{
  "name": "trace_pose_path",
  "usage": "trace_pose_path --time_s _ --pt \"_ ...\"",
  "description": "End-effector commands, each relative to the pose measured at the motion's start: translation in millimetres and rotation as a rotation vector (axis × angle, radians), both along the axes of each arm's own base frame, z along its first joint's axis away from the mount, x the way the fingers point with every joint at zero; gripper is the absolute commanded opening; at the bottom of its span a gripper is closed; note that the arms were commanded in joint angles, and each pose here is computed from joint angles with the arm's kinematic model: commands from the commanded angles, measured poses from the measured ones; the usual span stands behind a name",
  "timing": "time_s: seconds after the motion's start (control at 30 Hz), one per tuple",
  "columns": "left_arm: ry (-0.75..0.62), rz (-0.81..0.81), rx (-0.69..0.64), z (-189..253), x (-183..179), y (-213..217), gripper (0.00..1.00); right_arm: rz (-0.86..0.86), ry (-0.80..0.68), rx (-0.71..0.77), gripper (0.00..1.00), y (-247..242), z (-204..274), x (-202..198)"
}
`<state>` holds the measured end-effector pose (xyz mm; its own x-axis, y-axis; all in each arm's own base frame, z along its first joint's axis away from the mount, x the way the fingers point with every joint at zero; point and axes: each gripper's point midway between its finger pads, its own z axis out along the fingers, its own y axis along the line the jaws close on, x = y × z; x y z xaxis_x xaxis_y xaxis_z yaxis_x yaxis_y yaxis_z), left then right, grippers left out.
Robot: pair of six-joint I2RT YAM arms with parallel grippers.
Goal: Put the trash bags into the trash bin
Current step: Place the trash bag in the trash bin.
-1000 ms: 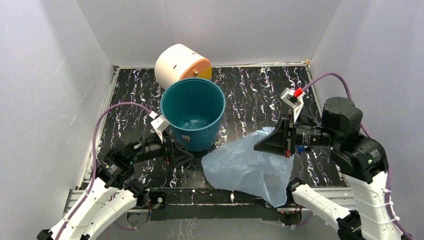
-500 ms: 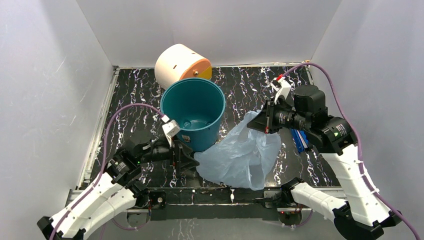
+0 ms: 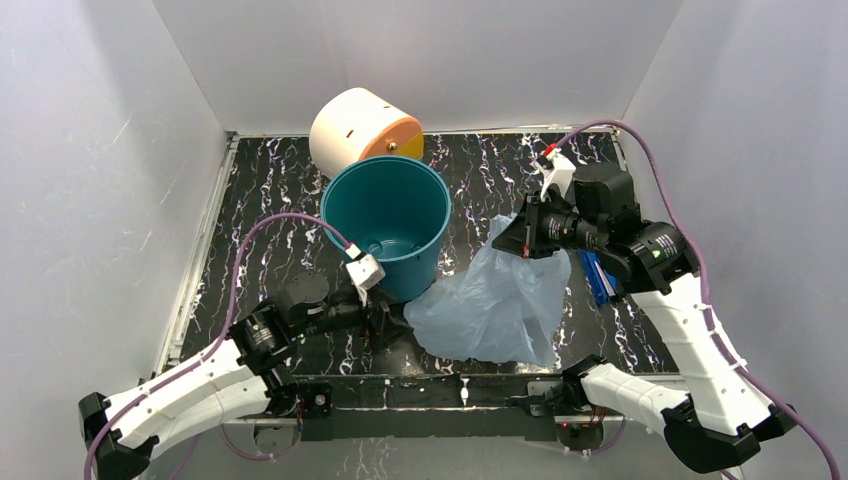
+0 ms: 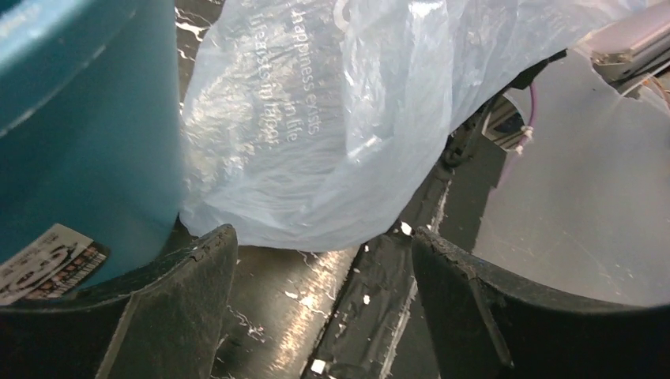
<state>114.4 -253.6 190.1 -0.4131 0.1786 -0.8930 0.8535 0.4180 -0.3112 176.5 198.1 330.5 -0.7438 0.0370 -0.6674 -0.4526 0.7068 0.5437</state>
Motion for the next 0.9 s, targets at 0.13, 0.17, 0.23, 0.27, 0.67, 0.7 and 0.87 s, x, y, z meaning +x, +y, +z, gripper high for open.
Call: trace_pose_path --time_s 0.13,0.17,0.23,0.27,0.67,0.7,0.87 --pt "-0.191 -0.038 0.035 -5.5 3.7 -27.7 0.79 0.03 -0.085 0.037 0.05 5.5 21.8 5.0" --pt "-0.219 -0.046 0.039 -6.1 0.6 -29.7 0.79 0.03 -0.086 0.036 0.04 5.6 21.6 5.4" --pt "-0.241 -0.061 0.031 -7.8 -4.3 -32.8 0.79 0.033 -0.086 0.035 0.05 6.1 21.0 5.7" --pt "-0.236 -0.073 0.029 -10.3 -7.4 -34.1 0.79 0.034 -0.089 0.035 0.05 6.3 21.7 6.2" --pt "-0.385 0.018 0.032 -31.7 8.6 -33.8 0.75 0.05 -0.087 0.051 0.05 11.9 26.1 8.9" --pt "-0.402 0.027 0.03 -32.1 11.0 -33.5 0.75 0.05 -0.086 0.049 0.05 11.9 26.2 9.1" --pt "-0.445 0.036 0.073 -46.4 16.3 -30.5 0.72 0.06 -0.081 0.054 0.05 14.1 25.4 9.1"
